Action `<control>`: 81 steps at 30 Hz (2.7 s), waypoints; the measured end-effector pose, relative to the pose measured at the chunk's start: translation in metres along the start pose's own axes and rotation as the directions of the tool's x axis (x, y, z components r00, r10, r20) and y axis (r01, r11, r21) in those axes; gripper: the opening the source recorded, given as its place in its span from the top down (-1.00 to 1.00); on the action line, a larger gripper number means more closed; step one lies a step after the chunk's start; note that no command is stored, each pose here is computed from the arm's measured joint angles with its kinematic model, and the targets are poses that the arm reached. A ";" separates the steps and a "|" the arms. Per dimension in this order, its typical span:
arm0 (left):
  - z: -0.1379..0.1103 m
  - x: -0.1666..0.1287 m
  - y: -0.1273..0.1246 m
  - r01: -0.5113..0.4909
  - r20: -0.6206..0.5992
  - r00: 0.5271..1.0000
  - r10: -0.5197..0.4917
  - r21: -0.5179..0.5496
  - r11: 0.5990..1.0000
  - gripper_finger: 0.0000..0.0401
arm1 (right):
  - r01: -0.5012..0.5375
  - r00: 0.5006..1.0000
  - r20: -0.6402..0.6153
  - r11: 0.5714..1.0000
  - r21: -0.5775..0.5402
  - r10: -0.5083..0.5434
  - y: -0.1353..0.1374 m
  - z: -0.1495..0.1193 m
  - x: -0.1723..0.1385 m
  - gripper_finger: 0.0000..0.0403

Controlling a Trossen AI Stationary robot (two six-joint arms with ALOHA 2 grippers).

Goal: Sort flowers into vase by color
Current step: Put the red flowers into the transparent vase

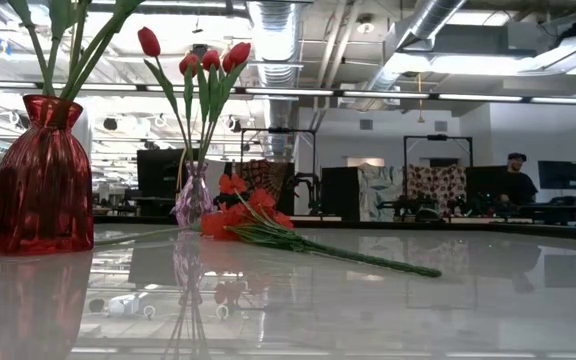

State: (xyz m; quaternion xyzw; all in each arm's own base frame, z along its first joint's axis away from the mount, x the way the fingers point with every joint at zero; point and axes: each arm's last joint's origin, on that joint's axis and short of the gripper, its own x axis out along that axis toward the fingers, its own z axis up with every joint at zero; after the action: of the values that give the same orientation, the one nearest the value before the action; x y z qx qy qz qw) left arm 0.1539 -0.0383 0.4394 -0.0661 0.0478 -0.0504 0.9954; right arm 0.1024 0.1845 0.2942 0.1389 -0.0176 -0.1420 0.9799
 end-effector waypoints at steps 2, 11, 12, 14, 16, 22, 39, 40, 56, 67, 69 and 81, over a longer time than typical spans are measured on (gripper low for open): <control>0.008 0.001 -0.008 0.054 0.002 0.999 -0.054 0.000 0.999 0.39 | 0.000 1.000 0.000 1.000 0.000 0.000 0.000 0.000 0.000 0.87; 0.001 0.042 -0.086 0.368 -0.225 0.902 -0.368 -0.045 0.929 0.39 | 0.000 1.000 0.000 1.000 -0.010 0.000 0.000 0.000 0.000 0.87; -0.002 0.046 -0.098 0.404 -0.250 0.880 -0.403 -0.053 0.913 0.39 | 0.000 1.000 0.000 1.000 -0.011 0.000 0.000 0.000 0.000 0.87; -0.007 0.052 -0.121 0.431 -0.310 0.849 -0.428 -0.061 0.900 0.39 | 0.000 1.000 0.000 1.000 -0.011 0.000 0.000 0.000 0.000 0.87; -0.013 0.056 -0.139 0.399 -0.378 0.838 -0.394 -0.069 0.915 0.39 | 0.000 1.000 0.000 1.000 -0.011 0.000 0.000 0.000 0.000 0.87; -0.043 0.064 -0.198 0.436 -0.486 0.744 -0.460 -0.169 0.884 0.39 | 0.000 1.000 0.000 1.000 -0.011 0.000 0.000 0.000 0.000 0.87; -0.169 0.158 -0.268 0.356 -0.582 0.712 -0.394 -0.185 0.916 0.39 | -0.021 1.000 -0.007 1.000 -0.006 0.021 0.001 0.000 0.000 0.87; -0.172 0.165 -0.267 0.355 -0.569 0.725 -0.387 -0.173 0.919 0.39 | -0.024 1.000 -0.008 1.000 -0.004 0.024 0.001 0.000 0.000 0.87; -0.179 0.260 -0.242 0.092 0.083 0.993 -0.086 -0.068 0.993 0.39 | -0.252 0.965 -0.087 0.965 -0.071 0.246 0.007 -0.002 0.005 0.87; -0.183 0.292 -0.201 -0.051 0.101 0.994 0.052 -0.008 0.999 0.39 | -0.343 0.936 -0.109 0.938 -0.055 0.335 0.004 0.001 0.034 0.87; -0.182 0.295 -0.197 -0.060 0.100 0.993 0.058 0.017 0.998 0.39 | -0.359 0.930 -0.098 0.932 -0.050 0.353 0.005 0.003 0.038 0.87; -0.166 0.312 -0.167 0.033 0.181 0.982 -0.050 0.092 0.995 0.39 | -0.556 0.831 -0.088 0.824 -0.115 0.549 0.012 0.009 0.034 0.87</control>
State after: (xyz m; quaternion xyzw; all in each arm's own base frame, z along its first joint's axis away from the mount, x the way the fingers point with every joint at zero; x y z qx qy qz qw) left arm 0.4304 -0.2569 0.2706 -0.0271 -0.0478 -0.0670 0.9962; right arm 0.1378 0.1832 0.3058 0.0646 -0.0223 0.1502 0.9863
